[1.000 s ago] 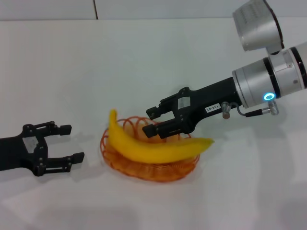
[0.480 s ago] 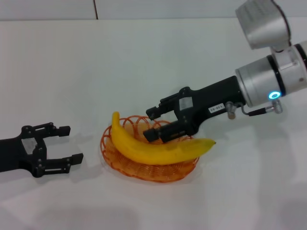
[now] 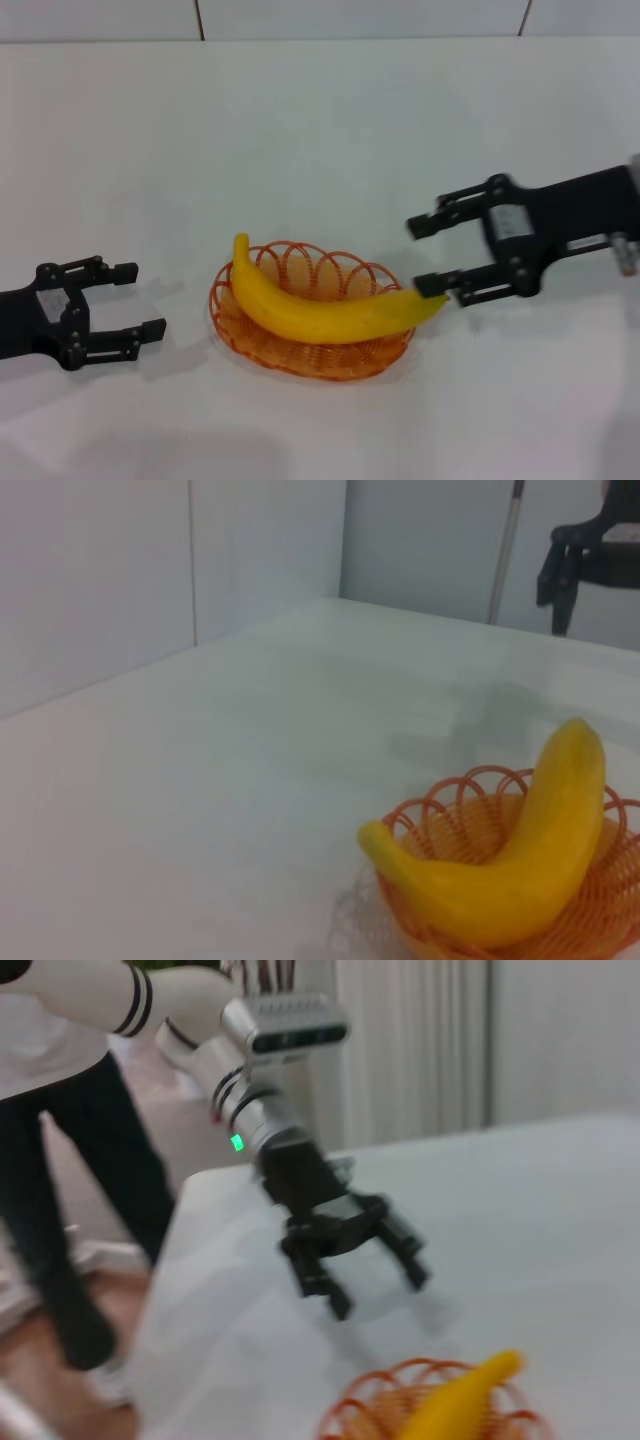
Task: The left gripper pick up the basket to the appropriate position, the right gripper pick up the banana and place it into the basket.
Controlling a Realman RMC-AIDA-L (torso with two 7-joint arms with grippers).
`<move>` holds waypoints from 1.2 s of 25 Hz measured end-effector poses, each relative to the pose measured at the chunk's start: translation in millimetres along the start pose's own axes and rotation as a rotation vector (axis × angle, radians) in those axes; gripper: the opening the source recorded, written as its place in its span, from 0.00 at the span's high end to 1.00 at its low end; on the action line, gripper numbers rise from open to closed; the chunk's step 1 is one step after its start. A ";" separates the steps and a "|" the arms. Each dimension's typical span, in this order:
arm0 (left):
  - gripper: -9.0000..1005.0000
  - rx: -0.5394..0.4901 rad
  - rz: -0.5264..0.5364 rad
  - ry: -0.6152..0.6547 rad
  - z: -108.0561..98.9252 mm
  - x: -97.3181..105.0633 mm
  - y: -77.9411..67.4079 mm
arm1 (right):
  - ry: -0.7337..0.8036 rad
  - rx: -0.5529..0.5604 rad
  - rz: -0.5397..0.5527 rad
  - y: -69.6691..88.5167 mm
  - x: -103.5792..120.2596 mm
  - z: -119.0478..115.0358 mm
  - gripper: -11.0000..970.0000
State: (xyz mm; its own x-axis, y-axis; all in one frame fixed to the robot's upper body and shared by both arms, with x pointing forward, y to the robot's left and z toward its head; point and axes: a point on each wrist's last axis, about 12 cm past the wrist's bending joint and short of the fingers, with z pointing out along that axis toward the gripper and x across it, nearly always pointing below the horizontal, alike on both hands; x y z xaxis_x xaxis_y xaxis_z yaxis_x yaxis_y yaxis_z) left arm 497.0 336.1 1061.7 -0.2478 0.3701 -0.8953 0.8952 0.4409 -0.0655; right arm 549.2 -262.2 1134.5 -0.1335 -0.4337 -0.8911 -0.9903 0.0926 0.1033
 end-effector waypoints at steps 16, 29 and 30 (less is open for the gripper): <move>0.16 -0.002 -0.002 0.003 -1.4 1.6 -0.6 | 0.128 0.157 -0.050 32.7 90.3 -44.4 0.15; 0.16 0.019 0.034 -0.001 1.4 1.0 -3.0 | 0.133 0.122 -0.054 37.3 94.8 -36.3 0.08; 0.16 0.023 0.036 0.000 2.1 0.6 -3.0 | 0.133 0.122 -0.054 37.3 94.8 -36.4 0.08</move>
State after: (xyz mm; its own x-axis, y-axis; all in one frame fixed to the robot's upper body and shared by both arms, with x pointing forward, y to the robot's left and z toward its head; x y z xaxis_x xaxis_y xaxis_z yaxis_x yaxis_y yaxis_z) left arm 495.0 333.4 1060.4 -0.2153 0.3858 -0.8971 0.9117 0.4086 -0.0431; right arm 498.2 -332.4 1069.9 -0.0921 -0.5549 -0.8268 -0.9853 0.1706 -0.0047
